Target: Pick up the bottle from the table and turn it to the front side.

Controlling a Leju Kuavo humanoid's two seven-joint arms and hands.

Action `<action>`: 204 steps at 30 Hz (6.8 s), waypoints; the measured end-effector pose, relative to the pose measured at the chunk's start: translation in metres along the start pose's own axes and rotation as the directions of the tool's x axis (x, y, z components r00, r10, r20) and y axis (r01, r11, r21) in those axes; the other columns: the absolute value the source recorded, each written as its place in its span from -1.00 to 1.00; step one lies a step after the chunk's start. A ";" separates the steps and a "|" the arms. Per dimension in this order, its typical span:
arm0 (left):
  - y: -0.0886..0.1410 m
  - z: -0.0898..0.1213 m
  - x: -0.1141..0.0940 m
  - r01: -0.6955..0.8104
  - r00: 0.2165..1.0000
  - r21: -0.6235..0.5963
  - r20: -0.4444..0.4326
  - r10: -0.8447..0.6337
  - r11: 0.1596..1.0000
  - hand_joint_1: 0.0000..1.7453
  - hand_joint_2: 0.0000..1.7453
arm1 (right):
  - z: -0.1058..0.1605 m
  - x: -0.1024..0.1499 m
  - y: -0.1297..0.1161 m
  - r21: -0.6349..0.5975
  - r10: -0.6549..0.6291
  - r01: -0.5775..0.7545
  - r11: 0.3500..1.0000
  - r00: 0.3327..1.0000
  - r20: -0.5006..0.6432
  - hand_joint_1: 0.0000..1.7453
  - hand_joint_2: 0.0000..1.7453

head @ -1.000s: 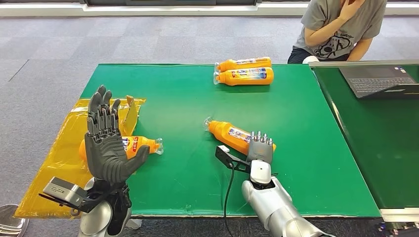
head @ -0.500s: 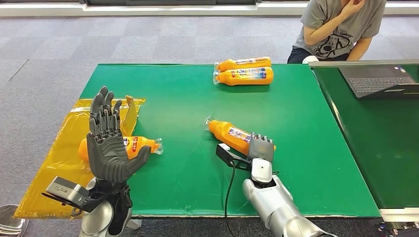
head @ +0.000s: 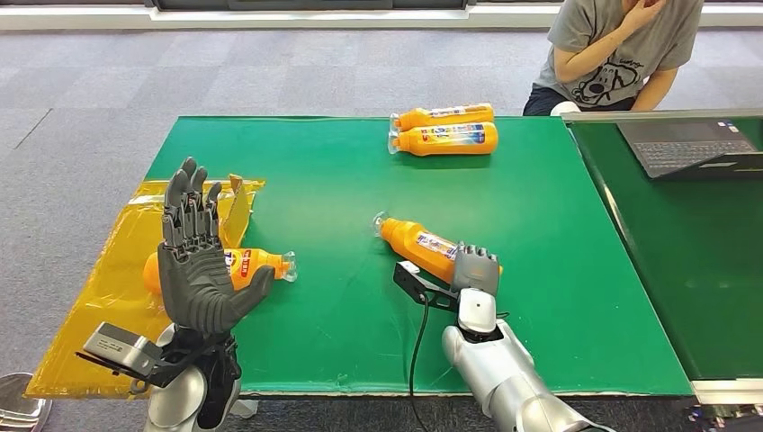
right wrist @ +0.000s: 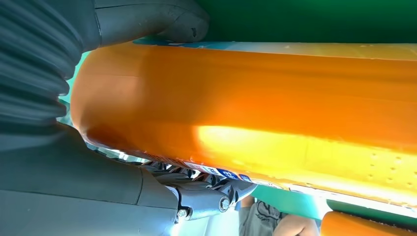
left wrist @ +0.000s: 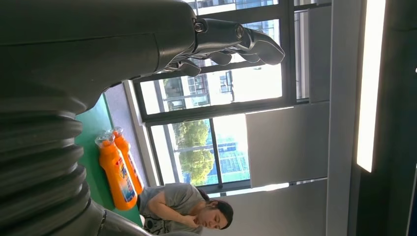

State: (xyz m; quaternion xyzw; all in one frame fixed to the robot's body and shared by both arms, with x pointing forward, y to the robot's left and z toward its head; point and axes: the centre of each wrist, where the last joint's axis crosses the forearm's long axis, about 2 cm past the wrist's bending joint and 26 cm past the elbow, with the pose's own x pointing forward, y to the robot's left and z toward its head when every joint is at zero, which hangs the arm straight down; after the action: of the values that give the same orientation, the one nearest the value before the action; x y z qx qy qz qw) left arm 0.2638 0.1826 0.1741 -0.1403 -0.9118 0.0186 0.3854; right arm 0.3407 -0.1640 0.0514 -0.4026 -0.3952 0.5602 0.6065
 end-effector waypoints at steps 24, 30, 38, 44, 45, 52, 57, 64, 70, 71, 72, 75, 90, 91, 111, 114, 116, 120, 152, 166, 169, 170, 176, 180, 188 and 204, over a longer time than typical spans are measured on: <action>0.006 0.015 0.003 0.041 0.999 0.033 0.001 -0.041 0.999 -1.00 1.00 | 0.048 0.016 -0.020 -0.345 -0.446 0.635 0.691 0.750 0.488 1.00 1.00; 0.006 0.015 0.003 0.043 0.999 0.034 -0.003 -0.042 0.999 -1.00 1.00 | 0.055 0.014 -0.019 -0.320 -0.502 0.708 0.630 0.685 0.527 1.00 1.00; 0.004 0.005 -0.012 -0.082 0.995 -0.029 -0.053 0.081 0.996 -1.00 1.00 | 0.056 0.024 -0.014 0.128 -0.621 0.899 0.420 0.182 0.762 1.00 1.00; 0.004 -0.008 -0.031 -0.139 0.986 -0.072 -0.100 0.131 0.988 -1.00 1.00 | 0.058 0.040 -0.009 0.215 -0.627 0.877 0.429 0.118 0.770 1.00 1.00; 0.004 -0.008 -0.033 -0.141 0.985 -0.074 -0.107 0.133 0.987 -1.00 1.00 | 0.058 0.041 -0.008 0.220 -0.628 0.875 0.431 0.116 0.769 1.00 1.00; 0.000 -0.024 -0.052 -0.261 0.939 -0.214 -0.281 0.196 0.941 -1.00 1.00 | 0.054 0.054 -0.006 0.282 -0.648 0.848 0.448 0.091 0.756 1.00 1.00; -0.005 -0.027 -0.077 -0.311 0.901 -0.312 -0.397 0.175 0.898 -1.00 1.00 | 0.053 0.057 0.003 0.297 -0.667 0.841 0.452 0.097 0.738 1.00 1.00; -0.006 -0.029 -0.091 -0.353 0.872 -0.359 -0.460 0.165 0.864 -1.00 1.00 | 0.053 0.057 0.011 0.297 -0.685 0.840 0.454 0.116 0.719 1.00 1.00; -0.012 -0.035 -0.099 -0.382 0.858 -0.408 -0.489 0.154 0.829 -1.00 1.00 | 0.053 0.055 0.018 0.289 -0.696 0.842 0.456 0.135 0.705 1.00 1.00; -0.013 -0.035 -0.100 -0.383 0.856 -0.411 -0.494 0.151 0.827 -1.00 1.00 | 0.053 0.055 0.019 0.290 -0.698 0.841 0.457 0.137 0.703 1.00 1.00; -0.013 -0.035 -0.101 -0.384 0.854 -0.413 -0.498 0.148 0.825 -1.00 1.00 | 0.053 0.055 0.019 0.290 -0.699 0.840 0.457 0.138 0.701 1.00 1.00; -0.013 -0.034 -0.103 -0.387 0.849 -0.417 -0.508 0.142 0.823 -1.00 1.00 | 0.053 0.054 0.021 0.293 -0.703 0.839 0.459 0.141 0.697 1.00 1.00; -0.020 -0.040 -0.110 -0.428 0.836 -0.452 -0.527 0.153 0.783 -0.95 1.00 | 0.051 0.052 0.024 0.275 -0.709 0.846 0.457 0.160 0.686 1.00 1.00; -0.020 -0.040 -0.110 -0.431 0.834 -0.451 -0.529 0.155 0.781 -0.95 1.00 | 0.051 0.052 0.024 0.274 -0.710 0.846 0.458 0.161 0.686 1.00 1.00; -0.020 -0.040 -0.112 -0.454 0.824 -0.441 -0.538 0.177 0.774 1.00 1.00 | 0.050 0.048 0.027 0.271 -0.715 0.842 0.466 0.179 0.675 1.00 1.00; -0.021 -0.041 -0.113 -0.456 0.823 -0.444 -0.540 0.175 0.771 1.00 1.00 | 0.050 0.047 0.028 0.270 -0.716 0.841 0.468 0.182 0.674 1.00 1.00; -0.021 -0.041 -0.113 -0.456 0.823 -0.446 -0.542 0.173 0.770 1.00 1.00 | 0.050 0.047 0.028 0.270 -0.716 0.841 0.468 0.183 0.674 1.00 1.00; -0.021 -0.041 -0.113 -0.456 0.822 -0.445 -0.542 0.173 0.771 1.00 1.00 | 0.050 0.046 0.028 0.270 -0.716 0.841 0.470 0.184 0.674 1.00 1.00; 0.020 -0.072 -0.095 0.436 0.794 -0.457 -0.212 -0.570 0.776 1.00 1.00 | 0.049 0.023 0.043 0.256 -0.683 0.737 0.626 0.359 0.636 -1.00 -1.00; 0.018 -0.081 -0.079 0.771 0.509 -0.472 0.055 -0.859 0.427 1.00 1.00 | 0.052 0.019 0.049 0.259 -0.682 0.727 0.636 0.372 0.630 -1.00 -1.00; 0.010 -0.090 -0.076 0.869 0.273 -0.478 0.253 -0.928 0.126 1.00 1.00 | 0.052 0.019 0.049 0.259 -0.681 0.722 0.641 0.380 0.626 -1.00 -1.00; 0.007 -0.092 -0.076 0.877 0.215 -0.477 0.305 -0.928 0.046 1.00 1.00 | 0.052 0.019 0.049 0.258 -0.681 0.721 0.643 0.383 0.624 -1.00 -1.00; -0.001 -0.088 -0.084 0.858 0.055 -0.470 0.485 -0.873 -0.207 1.00 1.00 | 0.055 0.016 0.055 0.249 -0.686 0.728 0.639 0.393 0.612 -1.00 -1.00; 0.002 -0.069 -0.105 0.753 0.080 -0.579 0.552 -0.830 -0.313 1.00 1.00 | 0.060 0.011 0.065 0.247 -0.693 0.730 0.637 0.401 0.600 -1.00 -1.00; 0.018 -0.016 -0.135 0.471 0.085 -0.729 0.598 -0.797 -0.497 1.00 1.00 | 0.063 0.004 0.072 0.241 -0.700 0.733 0.637 0.419 0.578 -1.00 -1.00; 0.028 -0.012 -0.140 0.393 0.067 -0.730 0.629 -0.775 -0.559 1.00 1.00 | 0.062 0.003 0.072 0.236 -0.699 0.734 0.636 0.420 0.578 -1.00 -1.00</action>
State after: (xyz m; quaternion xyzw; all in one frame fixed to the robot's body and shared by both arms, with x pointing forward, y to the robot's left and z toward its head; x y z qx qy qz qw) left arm 0.3719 0.1707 0.0809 0.3153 -0.4423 -0.8017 0.2494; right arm 0.2569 -0.1551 0.0075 -0.0023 -0.7191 0.3361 0.6082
